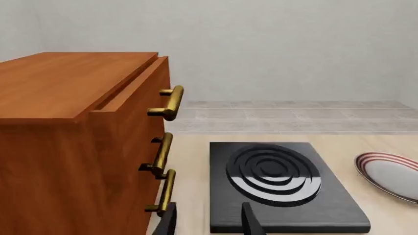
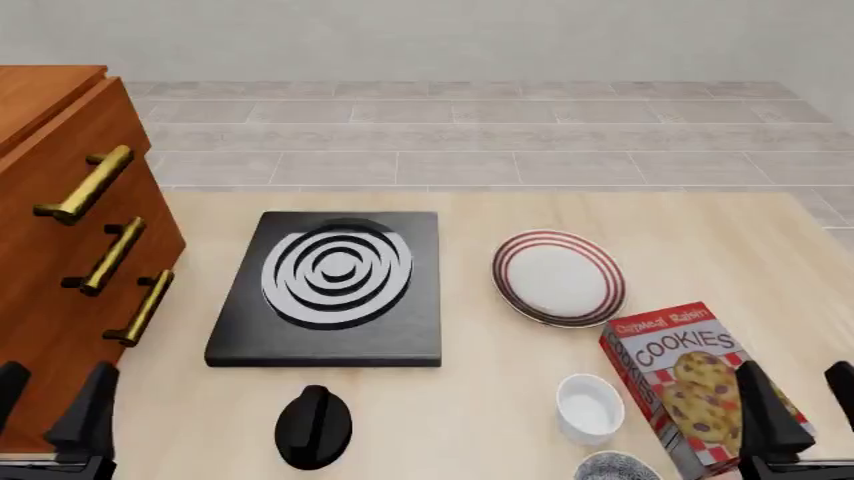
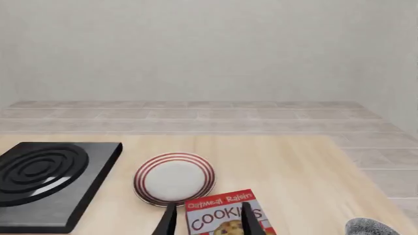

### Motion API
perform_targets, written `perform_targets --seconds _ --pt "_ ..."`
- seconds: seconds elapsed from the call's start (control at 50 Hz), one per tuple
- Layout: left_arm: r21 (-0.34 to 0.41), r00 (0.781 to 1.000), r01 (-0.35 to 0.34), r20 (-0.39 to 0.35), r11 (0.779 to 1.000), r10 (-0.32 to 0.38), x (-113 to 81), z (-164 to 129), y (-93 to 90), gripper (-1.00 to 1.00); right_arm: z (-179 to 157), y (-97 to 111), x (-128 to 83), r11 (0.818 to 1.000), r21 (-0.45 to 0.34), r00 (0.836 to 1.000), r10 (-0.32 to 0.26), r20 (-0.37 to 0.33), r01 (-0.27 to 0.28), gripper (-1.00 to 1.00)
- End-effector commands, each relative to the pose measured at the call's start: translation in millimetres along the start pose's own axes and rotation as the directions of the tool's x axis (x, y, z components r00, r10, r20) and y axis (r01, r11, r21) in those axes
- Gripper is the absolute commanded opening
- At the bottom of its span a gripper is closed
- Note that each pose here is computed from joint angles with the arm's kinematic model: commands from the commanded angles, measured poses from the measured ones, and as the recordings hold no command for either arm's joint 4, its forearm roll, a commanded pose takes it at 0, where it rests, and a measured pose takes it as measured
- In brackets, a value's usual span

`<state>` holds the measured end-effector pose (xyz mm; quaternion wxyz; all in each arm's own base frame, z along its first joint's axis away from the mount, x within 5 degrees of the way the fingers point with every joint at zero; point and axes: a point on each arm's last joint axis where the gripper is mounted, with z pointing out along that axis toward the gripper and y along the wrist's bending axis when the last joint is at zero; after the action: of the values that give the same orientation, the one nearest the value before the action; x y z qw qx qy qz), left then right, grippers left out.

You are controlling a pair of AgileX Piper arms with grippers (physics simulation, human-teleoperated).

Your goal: Pick the akita bowl next to the ramekin and place it on the plate.

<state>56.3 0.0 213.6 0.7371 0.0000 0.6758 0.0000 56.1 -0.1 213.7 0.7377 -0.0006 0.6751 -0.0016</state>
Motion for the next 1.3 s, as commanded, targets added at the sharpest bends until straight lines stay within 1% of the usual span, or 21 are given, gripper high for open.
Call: perform_targets --seconds 0.02,0.08,0.1,0.18,0.2,0.22,0.24,0.4,0.42,0.56,0.58,0.62,0.64,0.66,0.68,0.7,0.82,0.96,1.14,1.18,1.3 --pt "0.0 1.0 0.0 -0.001 1.0 0.0 -0.8 0 0.0 1.0 0 0 -1 1.0 0.004 1.0 -0.017 0.004 0.017 1.0" --pt "0.0 1.0 0.0 -0.001 1.0 0.0 -0.8 0 0.0 1.0 0 0 -2 1.0 0.007 1.0 -0.009 0.009 0.009 1.0" --pt "0.0 1.0 0.0 -0.001 1.0 0.0 -0.8 0 0.0 1.0 0 0 -7 0.999 0.001 0.999 -0.034 0.039 0.034 1.0" --pt "0.0 1.0 0.0 -0.001 1.0 0.0 -0.8 0 0.0 1.0 -1 0 -11 0.999 0.0 0.999 -0.034 0.041 0.034 1.0" --pt "0.0 1.0 0.0 -0.001 1.0 0.0 -0.8 0 0.0 1.0 -1 2 -13 0.998 -0.03 0.998 -0.056 0.042 0.057 1.0" --pt "0.0 1.0 0.0 -0.001 1.0 0.0 -0.8 0 0.0 1.0 -2 1 -16 0.998 -0.026 0.997 -0.057 0.045 0.058 1.0" --pt "0.0 1.0 0.0 -0.001 1.0 0.0 -0.8 0 0.0 1.0 -3 2 -23 0.998 -0.036 0.998 -0.048 0.044 0.049 1.0" --pt "0.0 1.0 0.0 -0.001 1.0 0.0 -0.8 0 0.0 1.0 -10 1 -59 0.996 -0.03 0.994 -0.086 0.074 0.088 1.0" --pt "0.0 1.0 0.0 -0.001 1.0 0.0 -0.8 0 0.0 1.0 -19 2 -85 0.992 -0.047 0.989 -0.113 0.101 0.118 1.0" --pt "0.0 1.0 0.0 -0.001 1.0 0.0 -0.8 0 0.0 1.0 -24 2 -118 0.987 -0.067 0.982 -0.139 0.126 0.148 1.0" --pt "0.0 1.0 0.0 -0.001 1.0 0.0 -0.8 0 0.0 1.0 -27 2 -135 0.983 -0.088 0.978 -0.149 0.144 0.163 1.0" --pt "0.0 1.0 0.0 -0.001 1.0 0.0 -0.8 0 0.0 1.0 -25 2 -140 0.977 -0.091 0.974 -0.178 0.141 0.191 1.0" --pt "0.0 1.0 0.0 -0.001 1.0 0.0 -0.8 0 0.0 1.0 -26 2 -145 0.978 -0.099 0.975 -0.171 0.142 0.186 1.0" --pt "0.0 1.0 0.0 -0.001 1.0 0.0 -0.8 0 0.0 1.0 -22 2 -145 0.972 -0.093 0.971 -0.204 0.124 0.216 1.0" --pt "0.0 1.0 0.0 -0.001 1.0 0.0 -0.8 0 0.0 1.0 -25 2 -150 0.974 -0.099 0.971 -0.19 0.142 0.205 1.0" --pt "0.0 1.0 0.0 -0.001 1.0 0.0 -0.8 0 0.0 1.0 -23 2 -153 0.964 -0.11 0.964 -0.227 0.137 0.242 1.0" --pt "0.0 1.0 0.0 -0.001 1.0 0.0 -0.8 0 0.0 1.0 -28 2 -181 0.964 -0.128 0.964 -0.213 0.156 0.234 1.0" --pt "0.0 1.0 0.0 -0.001 1.0 0.0 -0.8 0 0.0 1.0 -21 2 -202 0.961 -0.107 0.962 -0.242 0.124 0.256 1.0" --pt "0.0 1.0 0.0 -0.001 1.0 0.0 -0.8 0 0.0 1.0 -5 5 -235 0.95 -0.17 0.964 -0.248 0.099 0.262 1.0" --pt "0.0 1.0 0.0 -0.001 1.0 0.0 -0.8 0 0.0 1.0 -2 5 -237 0.948 -0.159 0.96 -0.267 0.079 0.277 1.0" --pt "0.0 1.0 0.0 -0.001 1.0 0.0 -0.8 0 0.0 1.0 4 6 -250 0.953 -0.176 0.969 -0.245 0.038 0.248 1.0"
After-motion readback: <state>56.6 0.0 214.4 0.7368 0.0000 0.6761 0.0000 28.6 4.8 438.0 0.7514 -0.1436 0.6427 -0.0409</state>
